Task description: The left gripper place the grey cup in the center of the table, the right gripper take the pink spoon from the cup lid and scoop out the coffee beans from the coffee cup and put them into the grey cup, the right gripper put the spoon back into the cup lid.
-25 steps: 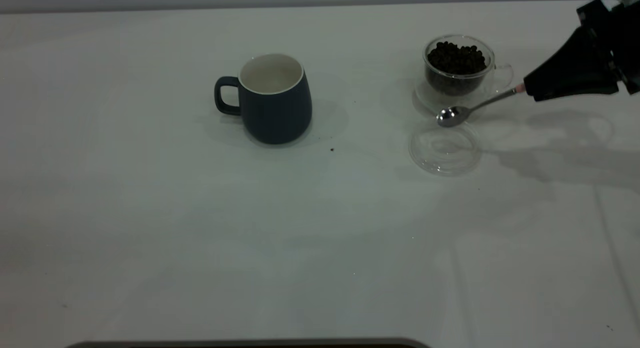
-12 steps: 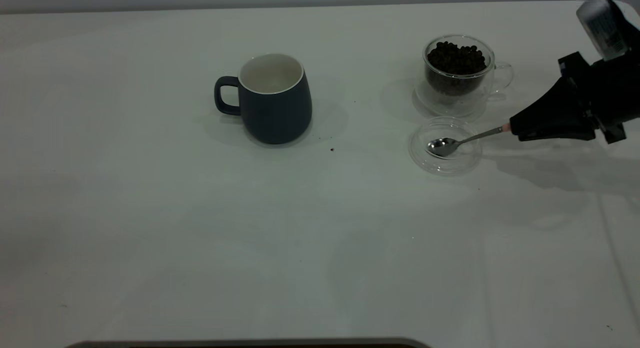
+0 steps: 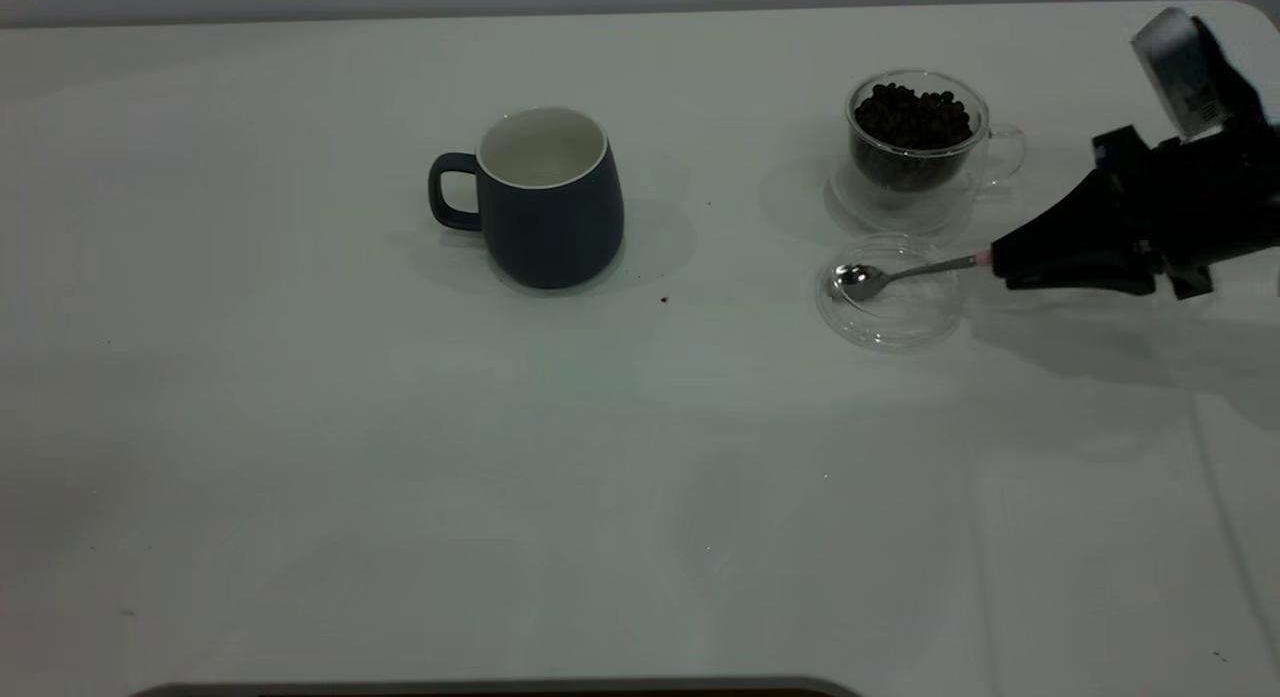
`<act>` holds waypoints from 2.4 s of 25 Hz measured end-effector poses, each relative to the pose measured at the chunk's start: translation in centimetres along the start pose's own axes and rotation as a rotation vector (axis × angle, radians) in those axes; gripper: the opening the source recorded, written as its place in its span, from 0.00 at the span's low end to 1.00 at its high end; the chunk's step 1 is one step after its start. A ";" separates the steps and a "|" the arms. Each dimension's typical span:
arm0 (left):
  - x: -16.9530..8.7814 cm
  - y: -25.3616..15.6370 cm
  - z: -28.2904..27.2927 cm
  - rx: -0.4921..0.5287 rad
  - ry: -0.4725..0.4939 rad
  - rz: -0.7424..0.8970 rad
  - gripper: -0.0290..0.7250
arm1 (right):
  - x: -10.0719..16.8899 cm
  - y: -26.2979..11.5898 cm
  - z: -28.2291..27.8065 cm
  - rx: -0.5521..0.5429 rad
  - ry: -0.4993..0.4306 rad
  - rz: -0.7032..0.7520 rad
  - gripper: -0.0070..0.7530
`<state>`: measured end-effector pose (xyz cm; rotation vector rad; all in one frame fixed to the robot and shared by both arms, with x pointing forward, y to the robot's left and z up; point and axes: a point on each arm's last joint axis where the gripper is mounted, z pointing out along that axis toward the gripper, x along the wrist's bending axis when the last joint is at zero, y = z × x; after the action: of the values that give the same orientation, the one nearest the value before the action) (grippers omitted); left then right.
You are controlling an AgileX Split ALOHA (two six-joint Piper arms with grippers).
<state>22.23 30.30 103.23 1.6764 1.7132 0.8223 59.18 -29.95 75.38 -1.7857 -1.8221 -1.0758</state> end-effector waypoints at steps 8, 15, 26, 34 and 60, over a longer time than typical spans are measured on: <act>0.0 0.0 0.0 0.000 0.000 0.000 0.79 | -0.3 -0.2 1.0 0.000 -0.066 -0.016 0.40; 0.0 0.0 0.0 0.000 0.000 0.000 0.79 | -0.5 -0.1 1.0 -0.016 -0.075 -0.005 0.62; 0.0 0.0 0.0 0.000 0.000 -0.002 0.79 | 0.7 2.6 -1.2 -0.129 -0.214 -0.135 0.67; 0.0 0.0 0.0 0.000 0.000 -0.001 0.79 | 12.4 2.9 -7.4 -0.036 -0.351 -0.263 0.67; 0.0 0.0 0.0 0.000 0.000 0.000 0.79 | 23.9 -20.5 -23.5 -0.166 -0.719 -0.252 0.65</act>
<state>22.23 30.30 103.23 1.6761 1.7134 0.8222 30.71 -28.92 102.42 -2.2890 -2.4789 -0.7199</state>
